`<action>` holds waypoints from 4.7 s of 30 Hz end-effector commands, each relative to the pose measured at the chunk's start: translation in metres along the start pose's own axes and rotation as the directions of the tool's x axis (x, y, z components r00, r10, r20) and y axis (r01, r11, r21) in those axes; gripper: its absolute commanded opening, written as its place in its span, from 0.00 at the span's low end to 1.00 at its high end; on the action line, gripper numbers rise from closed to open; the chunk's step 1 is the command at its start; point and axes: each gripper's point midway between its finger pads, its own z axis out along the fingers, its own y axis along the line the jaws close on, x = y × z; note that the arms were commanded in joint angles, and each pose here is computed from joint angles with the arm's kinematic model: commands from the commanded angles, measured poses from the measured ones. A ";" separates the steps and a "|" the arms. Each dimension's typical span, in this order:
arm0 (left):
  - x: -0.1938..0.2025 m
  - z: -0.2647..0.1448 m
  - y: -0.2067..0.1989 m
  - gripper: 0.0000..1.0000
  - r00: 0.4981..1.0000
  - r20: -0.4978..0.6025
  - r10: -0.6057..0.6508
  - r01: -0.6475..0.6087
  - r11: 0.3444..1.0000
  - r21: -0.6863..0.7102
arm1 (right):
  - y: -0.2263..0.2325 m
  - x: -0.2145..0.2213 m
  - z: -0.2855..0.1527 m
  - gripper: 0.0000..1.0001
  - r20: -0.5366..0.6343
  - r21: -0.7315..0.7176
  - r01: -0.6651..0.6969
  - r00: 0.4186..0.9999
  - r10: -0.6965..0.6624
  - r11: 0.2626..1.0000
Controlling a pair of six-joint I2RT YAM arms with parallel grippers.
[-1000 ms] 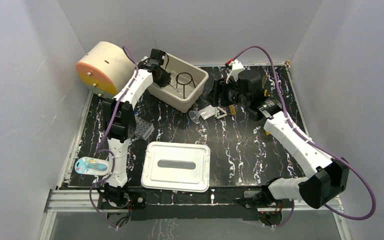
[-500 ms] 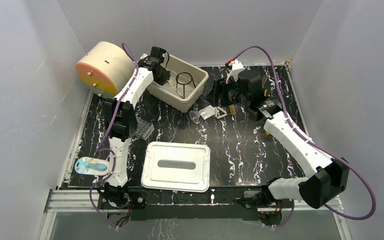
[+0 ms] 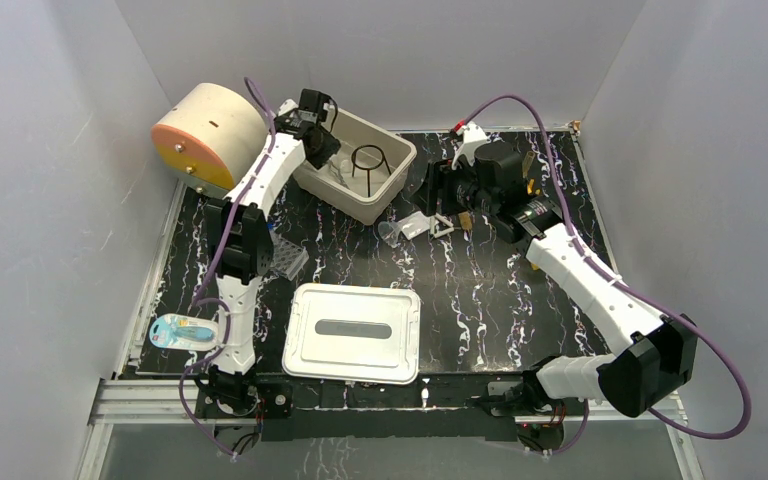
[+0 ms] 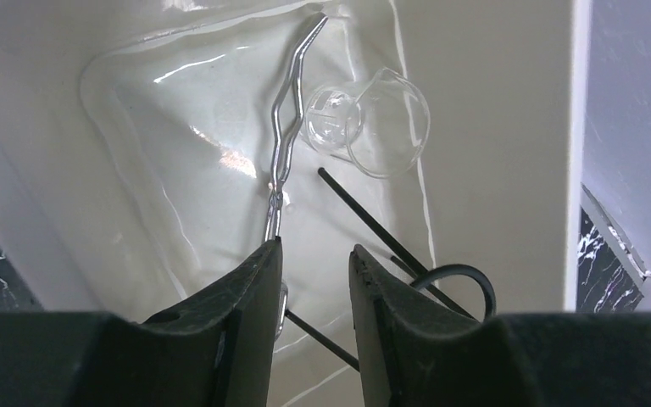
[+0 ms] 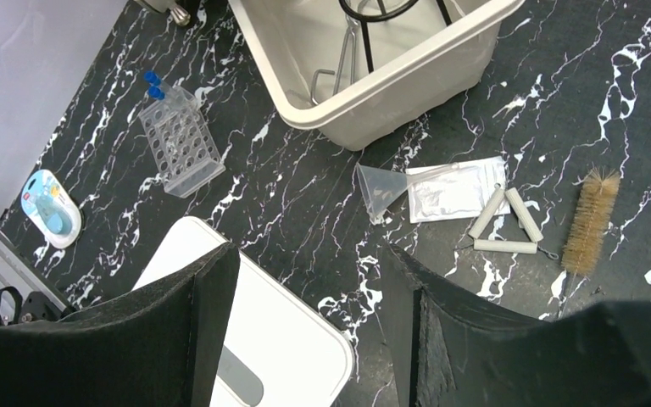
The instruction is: Organize the chemistry lab equipment
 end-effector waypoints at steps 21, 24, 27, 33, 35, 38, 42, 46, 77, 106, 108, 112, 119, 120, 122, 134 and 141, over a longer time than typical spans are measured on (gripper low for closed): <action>-0.014 -0.222 0.023 0.98 0.910 0.271 0.315 -0.411 0.777 0.476 | -0.057 0.079 0.053 0.75 -0.223 0.234 0.006 0.974 0.047 0.972; 0.012 -0.231 0.031 0.98 0.932 0.202 0.300 -0.361 0.738 0.571 | -0.067 0.095 0.062 0.75 -0.245 0.291 -0.058 0.960 0.133 0.955; 0.040 -0.231 0.036 0.98 0.945 0.104 0.311 -0.304 0.714 0.631 | -0.079 0.108 0.068 0.74 -0.270 0.361 -0.125 0.935 0.232 0.924; 0.101 -0.216 0.045 0.98 0.937 -0.058 0.344 -0.222 0.716 0.662 | -0.091 0.117 0.079 0.69 -0.271 0.437 -0.220 0.893 0.360 0.872; 0.121 -0.212 0.041 0.98 0.929 -0.107 0.354 -0.192 0.708 0.680 | -0.099 0.116 0.082 0.66 -0.252 0.463 -0.257 0.879 0.405 0.848; 0.137 -0.207 0.037 0.98 0.923 -0.141 0.358 -0.169 0.705 0.689 | -0.116 0.112 0.085 0.58 -0.229 0.507 -0.248 0.885 0.406 0.826; 0.145 -0.203 0.035 0.96 0.911 -0.163 0.380 -0.168 0.700 0.694 | -0.140 0.109 0.093 0.49 -0.278 0.531 -0.080 0.924 0.262 0.844; 0.145 -0.202 0.035 0.95 0.902 -0.161 0.401 -0.186 0.697 0.693 | -0.158 0.117 0.103 0.45 -0.383 0.483 0.086 0.916 0.122 0.871; 0.129 -0.196 0.033 0.95 0.877 -0.102 0.470 -0.312 0.718 0.623 | -0.198 0.152 0.132 0.16 -0.628 0.254 0.329 0.771 -0.103 0.910; 0.152 -0.243 -0.037 0.91 0.867 -0.177 0.467 -0.059 0.446 0.893 | -0.053 -0.006 0.068 0.14 -0.101 -0.028 0.035 0.994 -0.038 0.999; 0.154 -0.241 -0.044 0.81 0.864 -0.213 0.457 -0.016 0.449 0.894 | -0.045 -0.006 0.067 0.14 -0.098 -0.070 0.034 0.994 -0.041 0.997; 0.169 -0.235 -0.053 0.61 0.825 -0.286 0.487 0.032 0.465 0.885 | -0.033 -0.001 0.065 0.14 -0.109 -0.143 0.046 0.992 -0.062 0.989; 0.179 -0.225 -0.049 0.43 0.799 -0.328 0.504 0.027 0.514 0.857 | -0.021 0.005 0.063 0.14 -0.113 -0.218 0.071 0.989 -0.098 0.973; 0.181 -0.224 -0.048 0.40 0.795 -0.335 0.506 0.031 0.517 0.855 | -0.020 0.007 0.063 0.14 -0.117 -0.224 0.074 0.988 -0.102 0.972; 0.182 -0.223 -0.048 0.34 0.789 -0.345 0.509 0.038 0.519 0.854 | -0.019 0.010 0.064 0.14 -0.123 -0.232 0.079 0.986 -0.110 0.970; 0.172 -0.213 -0.042 0.00 0.797 -0.293 0.529 -0.074 0.567 0.821 | -0.030 0.000 0.064 0.57 -0.112 -0.134 0.059 0.991 -0.075 0.989; 0.104 -0.195 -0.026 0.00 0.860 -0.170 0.481 -0.202 0.627 0.753 | -0.035 -0.041 0.043 0.71 0.019 -0.012 0.035 0.999 -0.035 0.999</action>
